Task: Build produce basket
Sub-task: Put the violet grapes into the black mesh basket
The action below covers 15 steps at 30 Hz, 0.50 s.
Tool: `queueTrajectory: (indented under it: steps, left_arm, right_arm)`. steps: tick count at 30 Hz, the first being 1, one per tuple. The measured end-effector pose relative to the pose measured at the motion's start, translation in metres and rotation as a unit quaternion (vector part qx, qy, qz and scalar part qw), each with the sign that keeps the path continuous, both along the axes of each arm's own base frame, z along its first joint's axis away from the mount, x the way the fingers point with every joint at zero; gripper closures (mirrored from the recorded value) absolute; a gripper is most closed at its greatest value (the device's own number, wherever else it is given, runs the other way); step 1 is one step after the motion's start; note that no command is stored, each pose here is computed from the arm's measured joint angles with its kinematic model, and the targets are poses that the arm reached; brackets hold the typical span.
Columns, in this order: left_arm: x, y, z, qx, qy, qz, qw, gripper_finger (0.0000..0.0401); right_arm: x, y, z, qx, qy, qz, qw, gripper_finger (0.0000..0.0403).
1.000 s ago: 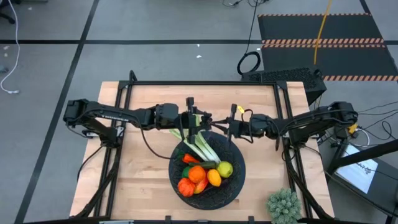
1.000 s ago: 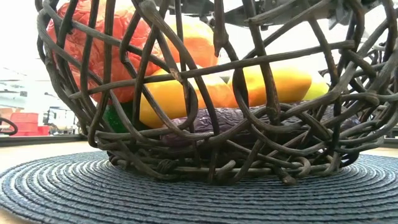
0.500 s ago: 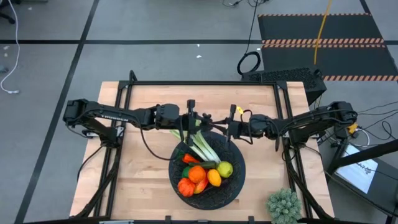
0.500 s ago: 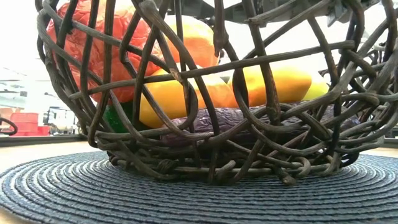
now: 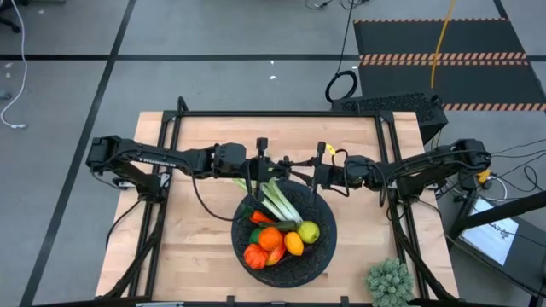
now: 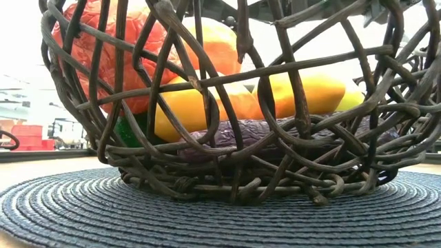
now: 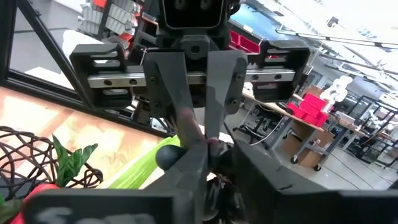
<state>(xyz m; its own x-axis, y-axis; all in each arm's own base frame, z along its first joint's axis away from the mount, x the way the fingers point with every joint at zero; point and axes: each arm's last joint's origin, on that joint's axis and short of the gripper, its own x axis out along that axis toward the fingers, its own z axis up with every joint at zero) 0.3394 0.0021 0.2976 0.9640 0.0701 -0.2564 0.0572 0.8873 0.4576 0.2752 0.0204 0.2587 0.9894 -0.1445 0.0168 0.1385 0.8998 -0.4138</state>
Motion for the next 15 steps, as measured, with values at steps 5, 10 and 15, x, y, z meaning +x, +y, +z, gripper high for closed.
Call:
queueTrajectory:
  steps: [5,10,15]
  left_arm:
    - [-0.005,0.001,0.006,-0.012,-0.008,0.017,1.0,0.0392]
    - [-0.022,-0.003,0.032,-0.032,-0.053,0.015,0.998,0.0387]
    - [-0.04,-0.017,0.05,-0.037,-0.075,-0.01,0.996,0.0393]
  right_arm:
    - [-0.01,0.004,0.01,0.002,-0.003,0.02,1.0,0.0285]
    - [-0.028,0.008,0.024,0.01,0.002,0.029,1.0,0.0262]
    - [-0.049,0.012,0.035,0.015,0.011,0.04,0.999,0.0259]
